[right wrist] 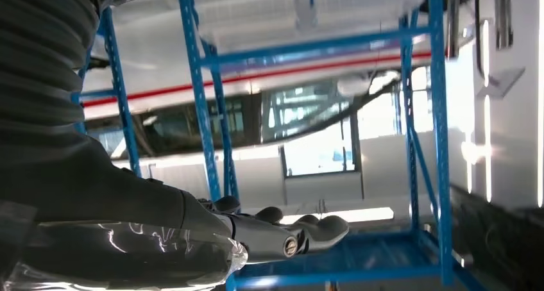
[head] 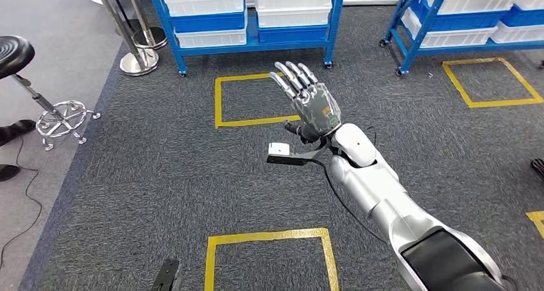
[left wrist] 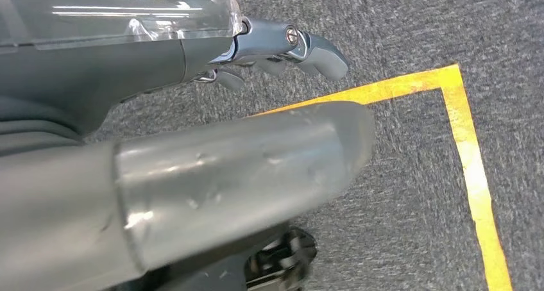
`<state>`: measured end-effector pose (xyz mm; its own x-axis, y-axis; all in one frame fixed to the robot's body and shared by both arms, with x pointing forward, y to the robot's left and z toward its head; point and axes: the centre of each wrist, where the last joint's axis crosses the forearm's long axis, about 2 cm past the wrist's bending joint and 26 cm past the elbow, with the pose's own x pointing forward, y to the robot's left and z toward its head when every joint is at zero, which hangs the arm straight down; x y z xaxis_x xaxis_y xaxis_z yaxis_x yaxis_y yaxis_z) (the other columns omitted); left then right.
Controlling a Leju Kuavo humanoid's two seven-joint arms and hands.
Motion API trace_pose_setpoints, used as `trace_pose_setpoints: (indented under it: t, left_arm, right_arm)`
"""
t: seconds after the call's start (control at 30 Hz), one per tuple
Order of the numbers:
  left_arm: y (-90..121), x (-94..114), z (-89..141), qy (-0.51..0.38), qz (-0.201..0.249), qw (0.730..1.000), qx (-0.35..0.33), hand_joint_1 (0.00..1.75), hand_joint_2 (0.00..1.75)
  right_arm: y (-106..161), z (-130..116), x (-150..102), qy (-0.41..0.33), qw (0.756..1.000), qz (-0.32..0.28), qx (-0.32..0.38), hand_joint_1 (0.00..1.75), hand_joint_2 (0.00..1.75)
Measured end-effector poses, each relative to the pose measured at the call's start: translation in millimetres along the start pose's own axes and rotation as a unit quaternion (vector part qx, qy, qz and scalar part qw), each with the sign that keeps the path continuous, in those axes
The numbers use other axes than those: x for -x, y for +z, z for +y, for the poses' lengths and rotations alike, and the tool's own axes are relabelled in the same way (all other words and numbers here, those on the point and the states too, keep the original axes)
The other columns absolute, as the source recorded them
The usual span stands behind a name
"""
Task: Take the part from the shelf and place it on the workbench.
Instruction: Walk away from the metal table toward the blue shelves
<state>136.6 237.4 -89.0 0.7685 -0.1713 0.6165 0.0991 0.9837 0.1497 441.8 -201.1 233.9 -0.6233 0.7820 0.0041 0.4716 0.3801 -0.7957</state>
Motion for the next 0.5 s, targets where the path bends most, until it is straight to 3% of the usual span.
trace_pose_setpoints:
  t: [0.13, 0.33, 0.47, 0.5]
  left_arm:
    - [3.7, 8.8, -0.9, 0.005, 0.005, 1.000, 0.000, 0.00, 0.00]
    - [7.9, 20.6, 2.0, 0.015, 0.016, 1.000, -0.006, 0.00, 0.00]
    - [9.4, 25.0, 3.7, 0.025, 0.021, 0.999, -0.008, 0.00, 0.00]
    - [9.4, 25.3, 4.0, 0.027, 0.021, 0.999, -0.007, 0.00, 0.00]
  right_arm:
    - [44.3, 29.2, 9.0, -0.020, 0.994, 0.078, -0.075, 0.00, 0.00]
    - [109.4, 61.1, 10.0, -0.043, 0.966, 0.171, -0.190, 0.00, 0.00]
    - [147.7, 73.2, 11.0, -0.081, 0.922, 0.253, -0.281, 0.00, 1.75]
    - [160.6, 76.2, 11.5, -0.097, 0.903, 0.283, -0.308, 0.00, 1.75]
